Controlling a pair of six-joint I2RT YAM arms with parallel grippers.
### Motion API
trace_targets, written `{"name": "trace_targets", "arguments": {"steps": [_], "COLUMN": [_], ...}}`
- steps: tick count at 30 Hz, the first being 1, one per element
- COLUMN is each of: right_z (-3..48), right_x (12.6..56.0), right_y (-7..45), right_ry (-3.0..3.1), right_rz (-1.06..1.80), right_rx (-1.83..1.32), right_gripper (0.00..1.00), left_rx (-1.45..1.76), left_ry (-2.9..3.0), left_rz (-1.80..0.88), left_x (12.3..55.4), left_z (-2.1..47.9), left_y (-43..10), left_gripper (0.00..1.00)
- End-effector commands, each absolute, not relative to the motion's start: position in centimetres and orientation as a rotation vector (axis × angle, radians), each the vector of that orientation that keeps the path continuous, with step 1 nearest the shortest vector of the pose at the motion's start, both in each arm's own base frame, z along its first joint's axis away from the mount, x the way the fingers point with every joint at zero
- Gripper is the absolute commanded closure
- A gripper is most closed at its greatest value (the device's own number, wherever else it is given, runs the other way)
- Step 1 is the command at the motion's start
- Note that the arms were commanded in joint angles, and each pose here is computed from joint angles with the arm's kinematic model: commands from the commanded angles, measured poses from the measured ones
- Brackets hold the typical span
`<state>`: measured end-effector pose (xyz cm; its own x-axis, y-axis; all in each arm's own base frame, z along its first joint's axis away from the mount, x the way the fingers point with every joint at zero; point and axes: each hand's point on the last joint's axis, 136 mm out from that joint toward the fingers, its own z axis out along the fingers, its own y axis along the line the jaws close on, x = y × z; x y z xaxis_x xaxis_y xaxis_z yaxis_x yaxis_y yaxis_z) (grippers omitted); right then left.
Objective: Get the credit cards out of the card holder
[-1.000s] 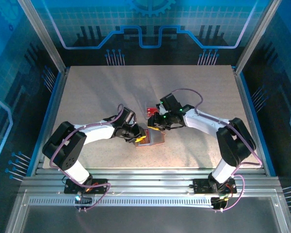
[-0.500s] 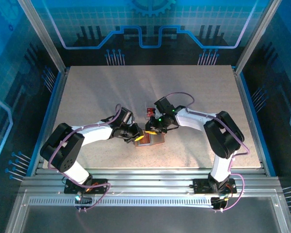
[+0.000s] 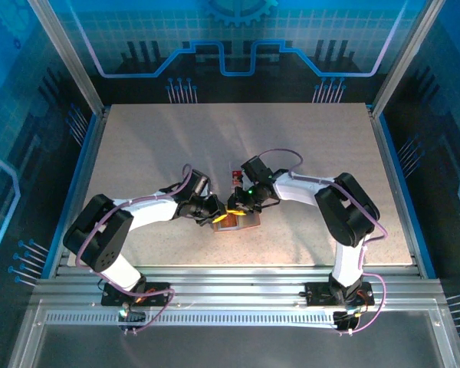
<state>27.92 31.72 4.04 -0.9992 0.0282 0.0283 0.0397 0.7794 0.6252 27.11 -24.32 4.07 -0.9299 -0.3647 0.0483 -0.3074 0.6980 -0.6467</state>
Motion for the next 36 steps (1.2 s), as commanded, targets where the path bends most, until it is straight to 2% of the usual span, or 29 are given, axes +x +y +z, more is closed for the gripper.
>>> {"name": "trace_targets", "arguments": {"steps": [1, 36], "right_z": [3.2, 2.5], "right_x": [27.0, 26.6], "right_y": [32.0, 30.0], "right_ry": [-2.919, -3.002], "right_rz": [-1.016, -0.831], "right_rx": [-0.045, -0.006], "right_gripper": [0.77, 0.75], "left_rx": [-0.558, -0.562], "left_ry": [2.849, 2.859], "left_rz": [-1.002, -0.995], "left_x": [26.5, 26.5], "left_z": [3.3, 3.3], "left_y": [-23.6, -23.5], "left_gripper": [0.86, 0.85]}}
